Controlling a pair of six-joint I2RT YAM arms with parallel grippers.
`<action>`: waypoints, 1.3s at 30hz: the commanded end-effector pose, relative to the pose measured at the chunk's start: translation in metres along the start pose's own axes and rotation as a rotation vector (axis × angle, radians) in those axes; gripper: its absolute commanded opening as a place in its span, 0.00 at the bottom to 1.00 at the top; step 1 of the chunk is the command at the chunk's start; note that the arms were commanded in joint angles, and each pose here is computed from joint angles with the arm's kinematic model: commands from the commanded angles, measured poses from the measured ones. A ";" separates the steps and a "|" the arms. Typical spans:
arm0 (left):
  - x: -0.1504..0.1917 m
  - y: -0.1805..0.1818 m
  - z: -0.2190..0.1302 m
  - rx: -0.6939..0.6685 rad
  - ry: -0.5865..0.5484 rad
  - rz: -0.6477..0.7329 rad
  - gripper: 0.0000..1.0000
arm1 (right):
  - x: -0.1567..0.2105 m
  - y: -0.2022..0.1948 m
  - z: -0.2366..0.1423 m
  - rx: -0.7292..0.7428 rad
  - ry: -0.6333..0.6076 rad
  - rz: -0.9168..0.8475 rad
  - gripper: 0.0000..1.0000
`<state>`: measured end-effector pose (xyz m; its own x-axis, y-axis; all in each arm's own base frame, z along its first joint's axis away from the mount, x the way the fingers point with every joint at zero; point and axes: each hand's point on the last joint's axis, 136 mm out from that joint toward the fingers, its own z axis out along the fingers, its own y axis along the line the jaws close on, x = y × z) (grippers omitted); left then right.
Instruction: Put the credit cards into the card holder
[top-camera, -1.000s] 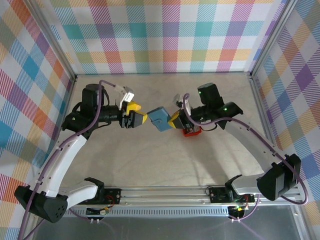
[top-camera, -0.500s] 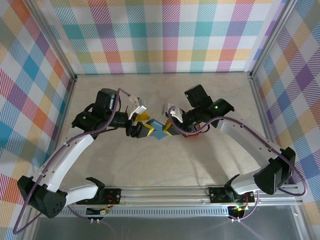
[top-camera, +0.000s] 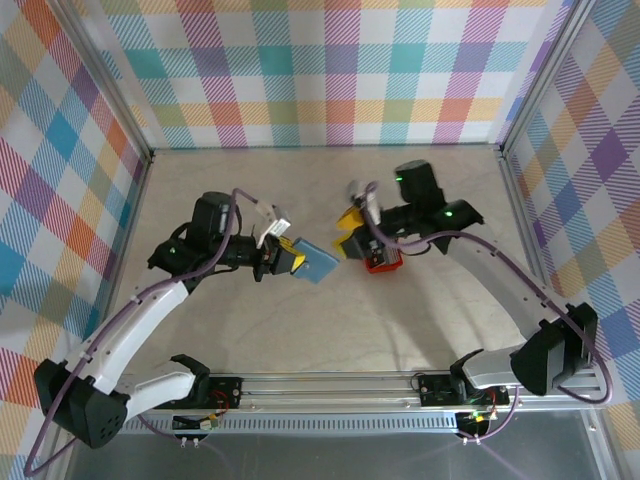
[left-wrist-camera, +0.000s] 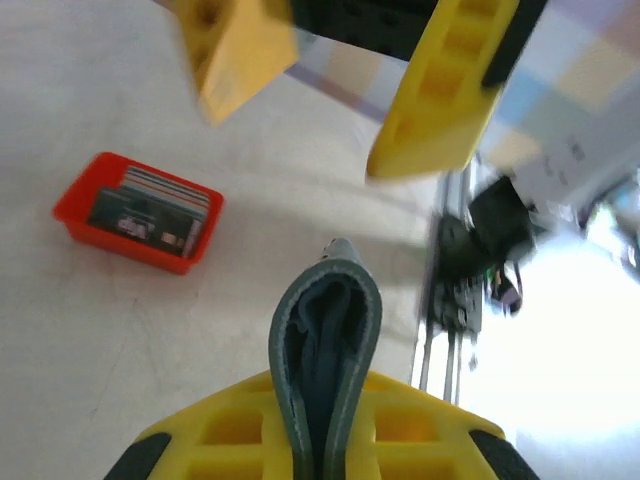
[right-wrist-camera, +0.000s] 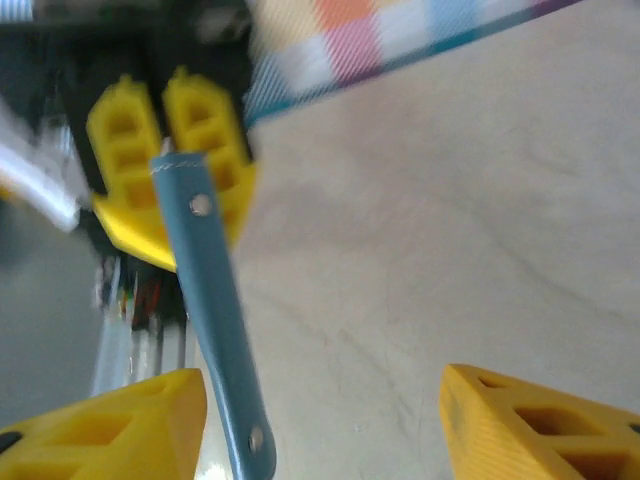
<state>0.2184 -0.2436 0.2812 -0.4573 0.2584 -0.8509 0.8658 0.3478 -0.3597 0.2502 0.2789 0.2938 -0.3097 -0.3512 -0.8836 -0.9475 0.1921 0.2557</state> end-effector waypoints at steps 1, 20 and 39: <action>-0.054 0.018 -0.017 -0.082 -0.314 -0.228 0.00 | -0.032 0.002 -0.029 -0.050 -0.219 0.160 0.68; -0.138 0.022 -0.072 -0.090 -0.958 -0.626 0.00 | -0.071 0.012 -0.013 -0.247 -0.508 0.803 0.69; -0.126 0.011 -0.047 -0.019 -0.880 -0.688 0.00 | -0.106 0.002 0.004 -0.249 -0.632 0.830 0.34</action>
<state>0.2863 -0.2273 0.3799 -0.5245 -0.7151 -0.4620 0.4246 0.2507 -0.8700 0.2799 0.3212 0.3551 -0.8759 0.3116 -0.3683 -0.3934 -0.0193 0.9192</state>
